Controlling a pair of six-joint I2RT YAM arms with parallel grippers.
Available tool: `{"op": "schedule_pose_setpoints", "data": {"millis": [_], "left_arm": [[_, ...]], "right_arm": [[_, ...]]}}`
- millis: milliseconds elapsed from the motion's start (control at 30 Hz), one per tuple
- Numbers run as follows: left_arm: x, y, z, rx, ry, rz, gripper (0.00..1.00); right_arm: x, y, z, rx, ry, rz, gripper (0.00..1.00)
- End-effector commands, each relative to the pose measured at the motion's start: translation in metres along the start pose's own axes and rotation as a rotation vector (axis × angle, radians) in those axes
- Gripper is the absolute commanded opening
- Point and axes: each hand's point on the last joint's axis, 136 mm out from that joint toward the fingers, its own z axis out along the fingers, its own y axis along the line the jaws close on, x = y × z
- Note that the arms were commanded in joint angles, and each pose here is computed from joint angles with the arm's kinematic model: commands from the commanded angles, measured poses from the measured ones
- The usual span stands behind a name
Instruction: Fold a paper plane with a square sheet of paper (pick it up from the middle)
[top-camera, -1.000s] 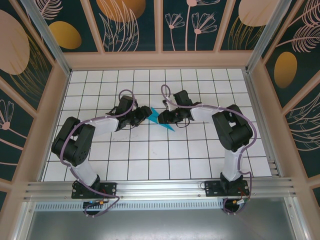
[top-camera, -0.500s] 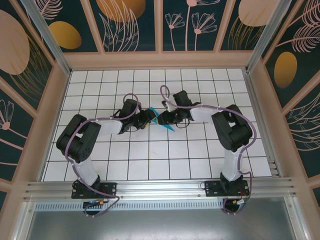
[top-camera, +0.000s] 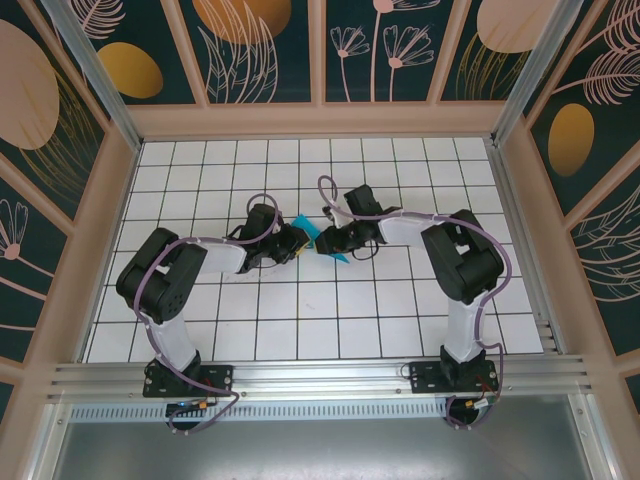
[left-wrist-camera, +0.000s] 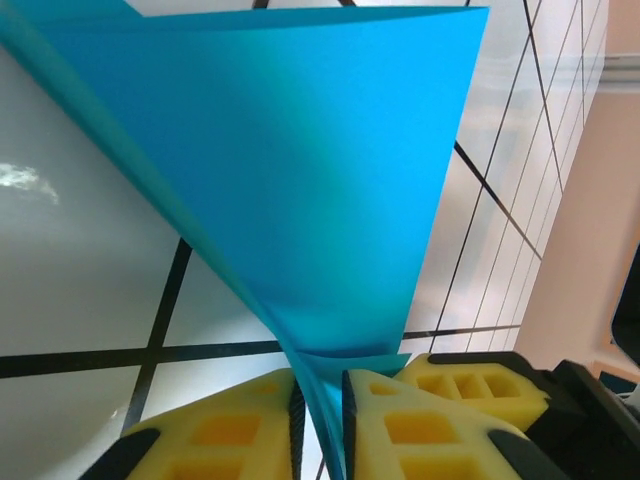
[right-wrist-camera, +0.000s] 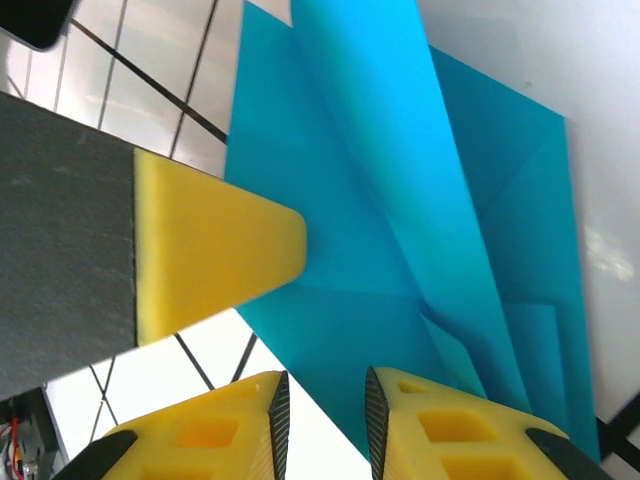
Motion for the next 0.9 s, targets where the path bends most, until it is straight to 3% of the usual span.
{"op": "schedule_pose_setpoints", "data": {"millis": [0, 267, 433, 667, 867], "left_arm": [[0.001, 0.011, 0.002, -0.022, -0.008, -0.006, 0.13], [-0.001, -0.012, -0.003, 0.005, -0.001, 0.105, 0.00], [0.004, -0.049, -0.010, 0.054, 0.021, 0.272, 0.00], [0.022, -0.086, -0.010, 0.155, 0.093, 0.424, 0.00], [0.031, -0.097, 0.001, 0.210, 0.146, 0.448, 0.00]], "right_arm": [[-0.009, 0.007, -0.021, 0.048, -0.065, -0.026, 0.30], [-0.044, -0.008, -0.078, 0.195, -0.314, 0.036, 0.45], [-0.055, -0.024, -0.118, 0.270, -0.465, 0.109, 0.52], [-0.054, -0.041, -0.141, 0.324, -0.543, 0.190, 0.58], [-0.049, -0.044, -0.151, 0.267, -0.574, 0.240, 0.60]]}}
